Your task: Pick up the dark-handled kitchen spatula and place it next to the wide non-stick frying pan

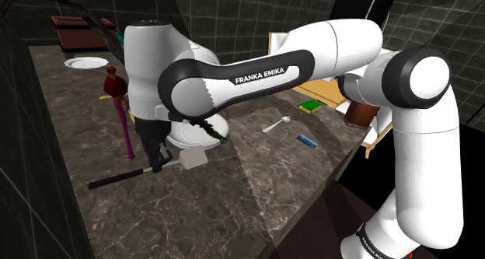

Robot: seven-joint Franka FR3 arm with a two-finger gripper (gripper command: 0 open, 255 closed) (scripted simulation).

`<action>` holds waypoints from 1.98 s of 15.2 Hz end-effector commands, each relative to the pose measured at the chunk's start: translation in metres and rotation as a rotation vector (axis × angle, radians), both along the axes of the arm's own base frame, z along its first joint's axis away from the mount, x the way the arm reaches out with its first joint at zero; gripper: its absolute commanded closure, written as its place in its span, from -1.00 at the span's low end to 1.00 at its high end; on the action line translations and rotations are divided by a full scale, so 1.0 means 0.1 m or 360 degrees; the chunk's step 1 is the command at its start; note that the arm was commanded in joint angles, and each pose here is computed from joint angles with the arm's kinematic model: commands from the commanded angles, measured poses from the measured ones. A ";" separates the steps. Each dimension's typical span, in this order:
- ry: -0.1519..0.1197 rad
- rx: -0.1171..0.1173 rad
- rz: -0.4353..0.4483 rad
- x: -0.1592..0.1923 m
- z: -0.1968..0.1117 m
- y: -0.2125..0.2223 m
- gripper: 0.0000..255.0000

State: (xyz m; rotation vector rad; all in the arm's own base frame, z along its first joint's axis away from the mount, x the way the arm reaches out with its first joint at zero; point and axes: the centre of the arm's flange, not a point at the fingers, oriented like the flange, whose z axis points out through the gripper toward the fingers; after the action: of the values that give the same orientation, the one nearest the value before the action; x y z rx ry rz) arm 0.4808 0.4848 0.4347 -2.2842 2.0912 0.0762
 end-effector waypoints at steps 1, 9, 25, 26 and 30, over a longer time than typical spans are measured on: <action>-0.0001 0.0001 0.0000 0.01 -0.10 0.00 1.00; -0.0001 0.0001 0.0000 0.01 -0.53 0.00 1.00; -0.0001 0.0001 0.0000 0.01 -0.14 -0.02 -1.00; -0.0001 0.0001 0.0000 0.01 -0.03 -0.03 -1.00; -0.0001 0.0001 0.0000 0.01 -0.03 -0.03 -1.00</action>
State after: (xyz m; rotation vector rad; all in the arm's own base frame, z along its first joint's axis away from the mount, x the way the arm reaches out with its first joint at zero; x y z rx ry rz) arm 0.4817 0.4821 0.4306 -2.2836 2.0903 0.0761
